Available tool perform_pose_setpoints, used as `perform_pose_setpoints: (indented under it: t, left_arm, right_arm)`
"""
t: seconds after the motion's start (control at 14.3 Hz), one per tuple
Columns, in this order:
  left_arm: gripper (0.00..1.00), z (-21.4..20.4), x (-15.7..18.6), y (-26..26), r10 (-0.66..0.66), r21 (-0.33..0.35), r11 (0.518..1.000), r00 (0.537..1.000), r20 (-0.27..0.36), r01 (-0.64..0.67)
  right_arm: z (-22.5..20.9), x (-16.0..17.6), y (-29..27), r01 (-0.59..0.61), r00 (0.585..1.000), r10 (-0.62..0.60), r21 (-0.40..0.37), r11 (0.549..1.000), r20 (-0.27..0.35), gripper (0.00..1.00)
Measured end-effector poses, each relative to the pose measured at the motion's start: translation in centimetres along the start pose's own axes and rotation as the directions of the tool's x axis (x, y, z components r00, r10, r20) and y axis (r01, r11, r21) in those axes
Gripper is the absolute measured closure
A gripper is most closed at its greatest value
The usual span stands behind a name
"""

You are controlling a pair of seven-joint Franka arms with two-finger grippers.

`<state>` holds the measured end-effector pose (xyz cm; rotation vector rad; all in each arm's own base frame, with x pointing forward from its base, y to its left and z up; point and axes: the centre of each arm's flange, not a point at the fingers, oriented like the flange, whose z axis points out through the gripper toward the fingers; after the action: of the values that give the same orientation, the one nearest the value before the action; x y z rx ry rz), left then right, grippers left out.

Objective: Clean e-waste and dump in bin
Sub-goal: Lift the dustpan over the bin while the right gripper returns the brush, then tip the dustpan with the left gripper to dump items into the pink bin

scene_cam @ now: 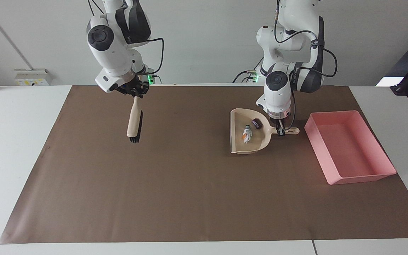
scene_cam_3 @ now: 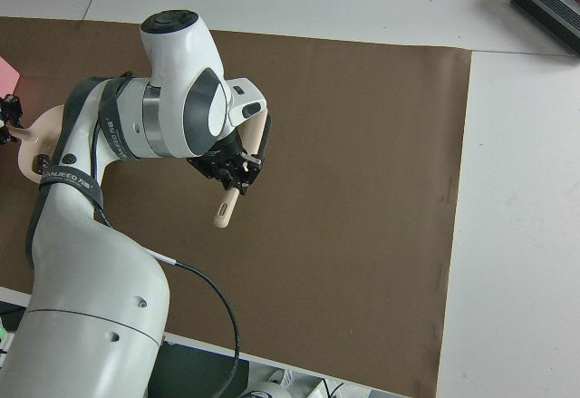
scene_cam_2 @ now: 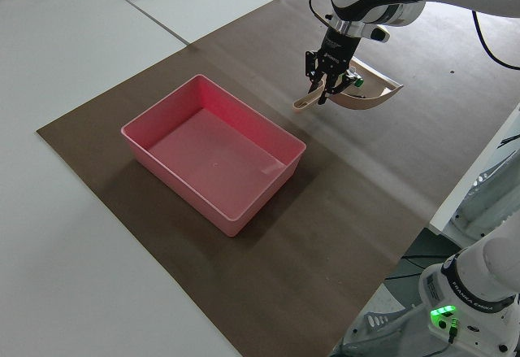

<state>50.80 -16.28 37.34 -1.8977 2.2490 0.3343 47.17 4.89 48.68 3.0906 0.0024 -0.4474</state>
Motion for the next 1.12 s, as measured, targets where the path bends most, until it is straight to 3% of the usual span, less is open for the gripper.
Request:
perform_pose_setpoints:
  t: [0.21, 0.49, 0.63, 0.98, 1.12]
  left_arm:
    - [0.68, -2.1, -4.4, -1.0, 0.003, -0.003, 1.0, 0.998, -0.059, -0.003]
    - [0.68, -5.8, -13.3, -2.7, 0.009, -0.001, 1.0, 0.994, -0.105, -0.009]
    - [0.68, -6.6, -17.6, -2.9, 0.017, 0.007, 1.0, 0.994, -0.112, -0.016]
    - [0.68, -6.1, -25.8, -2.7, -0.016, 0.016, 1.0, 0.994, -0.109, 0.018]
    - [0.68, -5.5, -29.2, -2.1, -0.048, 0.005, 0.999, 0.996, -0.073, 0.048]
  right_arm:
    - [2.0, 1.1, 5.9, 0.021, 0.999, -0.022, -0.038, 0.999, -0.037, 0.74]
    - [6.6, 2.5, 12.3, 0.037, 0.998, -0.038, -0.02, 0.999, -0.055, 0.74]
    - [8.3, 3.1, 14.0, 0.036, 0.995, -0.038, -0.018, 0.999, -0.088, 0.74]
    - [11.0, 3.7, 13.9, 0.045, 0.996, -0.046, -0.015, 0.999, -0.076, 0.74]
    - [11.5, 4.1, 13.8, 0.048, 0.995, -0.049, -0.017, 0.999, -0.081, 0.74]
